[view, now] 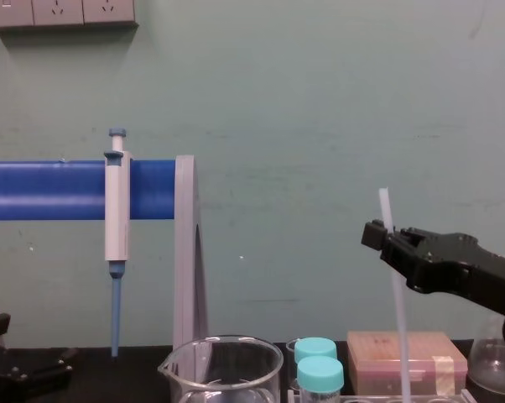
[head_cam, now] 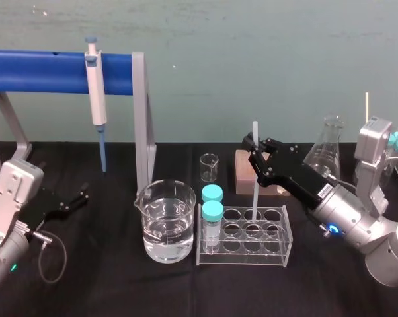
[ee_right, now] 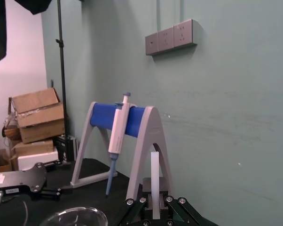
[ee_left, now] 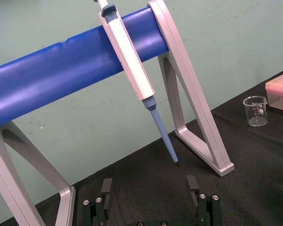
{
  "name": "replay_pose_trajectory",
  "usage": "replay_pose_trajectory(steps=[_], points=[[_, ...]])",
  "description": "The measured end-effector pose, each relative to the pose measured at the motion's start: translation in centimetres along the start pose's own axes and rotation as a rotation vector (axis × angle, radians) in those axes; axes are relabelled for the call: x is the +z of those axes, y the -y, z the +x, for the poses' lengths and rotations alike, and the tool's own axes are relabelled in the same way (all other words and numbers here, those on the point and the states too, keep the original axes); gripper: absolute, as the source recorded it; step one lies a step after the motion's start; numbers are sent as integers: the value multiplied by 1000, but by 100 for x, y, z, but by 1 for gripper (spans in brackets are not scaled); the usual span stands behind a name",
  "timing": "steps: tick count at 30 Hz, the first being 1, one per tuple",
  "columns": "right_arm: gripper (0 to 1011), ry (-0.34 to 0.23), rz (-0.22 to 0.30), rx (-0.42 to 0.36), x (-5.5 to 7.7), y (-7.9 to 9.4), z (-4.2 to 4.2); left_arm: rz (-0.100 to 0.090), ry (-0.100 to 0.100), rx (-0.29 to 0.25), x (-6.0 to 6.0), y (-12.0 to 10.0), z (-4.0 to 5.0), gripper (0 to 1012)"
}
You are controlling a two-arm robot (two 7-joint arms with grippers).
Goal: Pick up the stirring rod with one hand, then place it down.
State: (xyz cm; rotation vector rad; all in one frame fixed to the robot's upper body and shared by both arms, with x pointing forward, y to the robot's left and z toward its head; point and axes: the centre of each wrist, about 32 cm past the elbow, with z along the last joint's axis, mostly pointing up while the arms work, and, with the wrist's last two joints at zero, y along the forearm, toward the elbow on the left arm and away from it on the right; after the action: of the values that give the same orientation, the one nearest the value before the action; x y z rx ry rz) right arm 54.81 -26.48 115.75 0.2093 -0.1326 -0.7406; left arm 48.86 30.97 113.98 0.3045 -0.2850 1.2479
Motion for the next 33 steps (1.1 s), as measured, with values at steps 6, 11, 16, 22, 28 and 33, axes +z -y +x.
replay_pose_trajectory(steps=[6, 11, 16, 22, 28, 33], points=[[70, -12, -8, -14, -87, 22, -3, 0, 0, 0, 0, 0, 0, 1000], [70, -24, -15, -23, -149, 47, -12, 0, 0, 0, 0, 0, 0, 1000], [70, -35, -23, -29, -199, 71, -26, 0, 0, 0, 0, 0, 0, 1000], [70, -43, -28, -33, -233, 85, -37, 0, 0, 0, 0, 0, 0, 1000], [70, -38, -29, -37, -278, 90, -47, 0, 0, 0, 0, 0, 0, 1000], [70, -31, -28, -39, -309, 89, -52, 0, 0, 0, 0, 0, 0, 1000]])
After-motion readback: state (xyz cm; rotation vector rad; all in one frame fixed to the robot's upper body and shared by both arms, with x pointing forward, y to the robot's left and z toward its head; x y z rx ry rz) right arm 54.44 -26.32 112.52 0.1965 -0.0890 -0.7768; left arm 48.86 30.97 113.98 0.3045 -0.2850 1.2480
